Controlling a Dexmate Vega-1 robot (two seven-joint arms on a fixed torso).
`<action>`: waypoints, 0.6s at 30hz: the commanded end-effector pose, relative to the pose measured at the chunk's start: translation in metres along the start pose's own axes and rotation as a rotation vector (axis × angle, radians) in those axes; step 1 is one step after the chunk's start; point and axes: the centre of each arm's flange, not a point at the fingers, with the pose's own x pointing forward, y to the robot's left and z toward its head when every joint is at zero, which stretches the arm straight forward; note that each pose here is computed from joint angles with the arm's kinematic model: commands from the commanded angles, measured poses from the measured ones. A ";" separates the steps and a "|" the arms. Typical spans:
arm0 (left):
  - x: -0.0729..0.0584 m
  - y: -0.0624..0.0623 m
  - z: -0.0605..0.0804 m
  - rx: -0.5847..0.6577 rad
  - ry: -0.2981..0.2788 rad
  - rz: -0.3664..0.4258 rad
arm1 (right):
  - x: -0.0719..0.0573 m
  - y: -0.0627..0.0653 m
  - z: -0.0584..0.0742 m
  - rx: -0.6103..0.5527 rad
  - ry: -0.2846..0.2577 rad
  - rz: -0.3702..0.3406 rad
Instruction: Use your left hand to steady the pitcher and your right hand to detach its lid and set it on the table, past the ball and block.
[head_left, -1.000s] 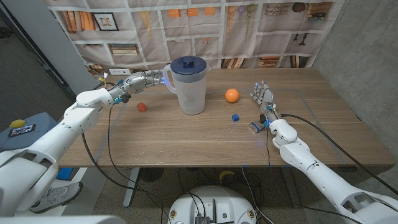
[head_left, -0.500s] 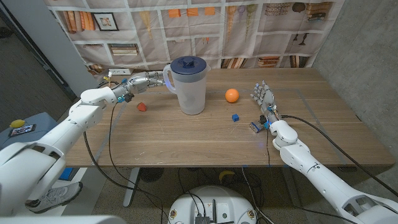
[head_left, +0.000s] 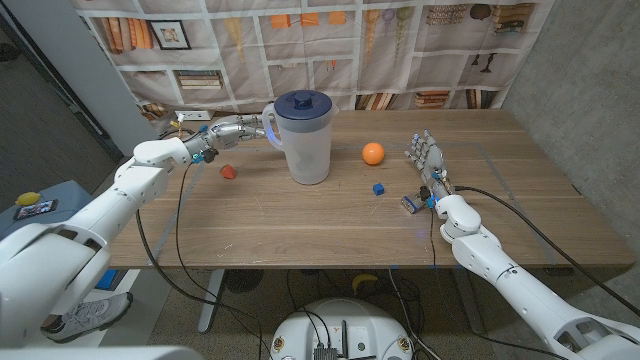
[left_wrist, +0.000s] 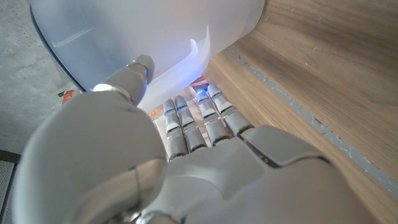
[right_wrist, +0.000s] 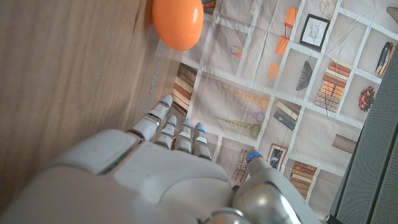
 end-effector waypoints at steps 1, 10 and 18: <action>0.004 -0.001 0.002 0.002 0.005 0.020 | -0.003 -0.003 0.001 -0.006 -0.004 -0.003; 0.003 -0.003 0.003 0.003 0.000 0.051 | -0.004 -0.006 0.002 -0.007 -0.004 -0.003; 0.004 -0.005 0.002 0.005 -0.005 0.074 | -0.003 -0.010 0.004 -0.018 0.003 -0.005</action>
